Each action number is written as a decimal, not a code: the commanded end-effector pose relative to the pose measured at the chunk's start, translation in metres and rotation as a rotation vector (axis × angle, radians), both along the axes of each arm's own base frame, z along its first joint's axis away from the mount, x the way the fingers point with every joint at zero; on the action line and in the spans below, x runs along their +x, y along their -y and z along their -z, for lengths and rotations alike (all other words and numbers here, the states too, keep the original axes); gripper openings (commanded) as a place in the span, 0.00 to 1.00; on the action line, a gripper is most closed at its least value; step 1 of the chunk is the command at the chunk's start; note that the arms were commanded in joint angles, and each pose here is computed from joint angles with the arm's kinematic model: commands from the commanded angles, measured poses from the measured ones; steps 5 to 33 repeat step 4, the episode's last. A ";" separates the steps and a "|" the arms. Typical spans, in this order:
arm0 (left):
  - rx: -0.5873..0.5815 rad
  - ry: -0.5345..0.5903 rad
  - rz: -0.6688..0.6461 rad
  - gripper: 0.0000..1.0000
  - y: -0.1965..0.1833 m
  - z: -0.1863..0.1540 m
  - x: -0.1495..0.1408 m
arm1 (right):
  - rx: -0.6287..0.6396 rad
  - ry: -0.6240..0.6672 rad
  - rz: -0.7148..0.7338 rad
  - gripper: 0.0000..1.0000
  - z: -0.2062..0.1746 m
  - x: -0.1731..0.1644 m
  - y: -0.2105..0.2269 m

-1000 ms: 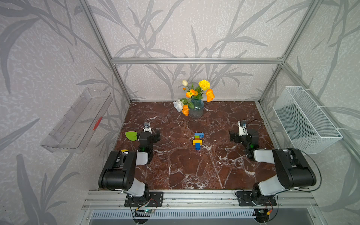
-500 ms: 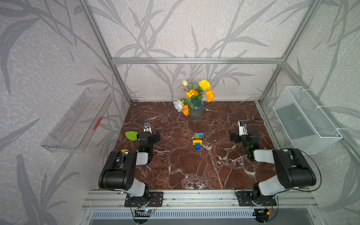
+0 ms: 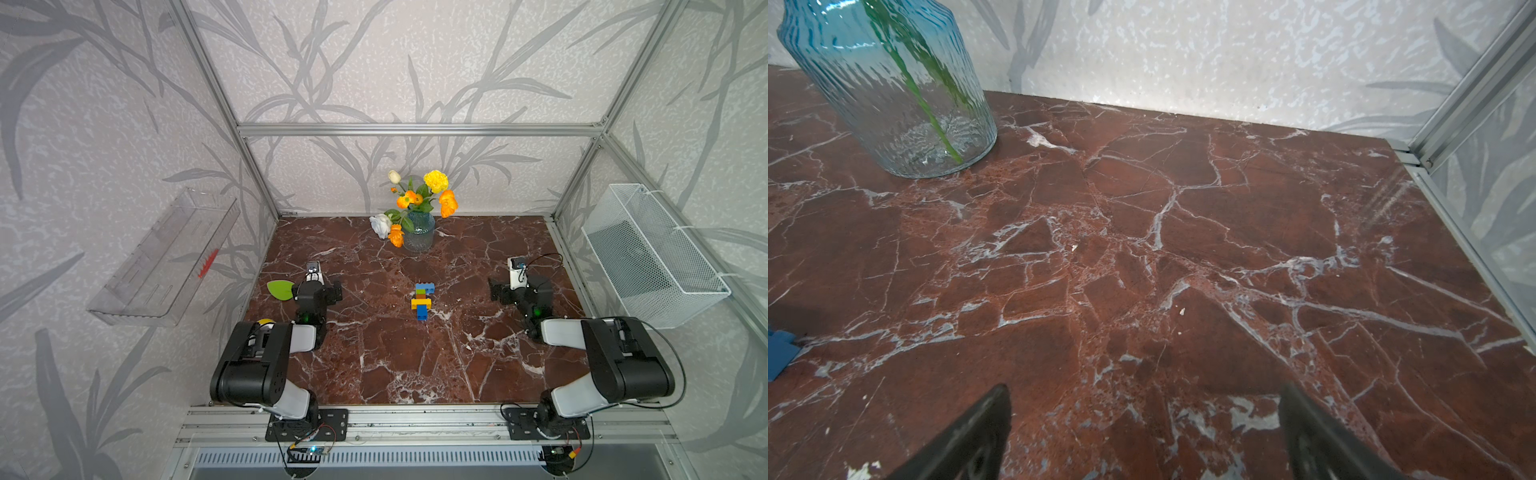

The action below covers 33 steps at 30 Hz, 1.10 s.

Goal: Assemble the letter f with lego
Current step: Reset both arms

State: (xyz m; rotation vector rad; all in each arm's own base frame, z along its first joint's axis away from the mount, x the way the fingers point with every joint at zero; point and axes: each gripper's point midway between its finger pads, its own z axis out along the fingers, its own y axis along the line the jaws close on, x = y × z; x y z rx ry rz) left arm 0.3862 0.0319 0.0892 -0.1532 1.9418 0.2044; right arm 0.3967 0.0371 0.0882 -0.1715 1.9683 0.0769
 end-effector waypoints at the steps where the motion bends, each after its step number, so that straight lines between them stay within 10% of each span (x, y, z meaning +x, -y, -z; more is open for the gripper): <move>1: -0.005 0.009 -0.012 0.99 -0.003 -0.004 0.005 | -0.007 0.012 -0.009 0.99 -0.001 0.001 -0.001; 33: -0.006 0.010 -0.011 0.99 -0.003 -0.005 0.006 | -0.005 0.013 -0.009 0.99 -0.001 0.000 -0.001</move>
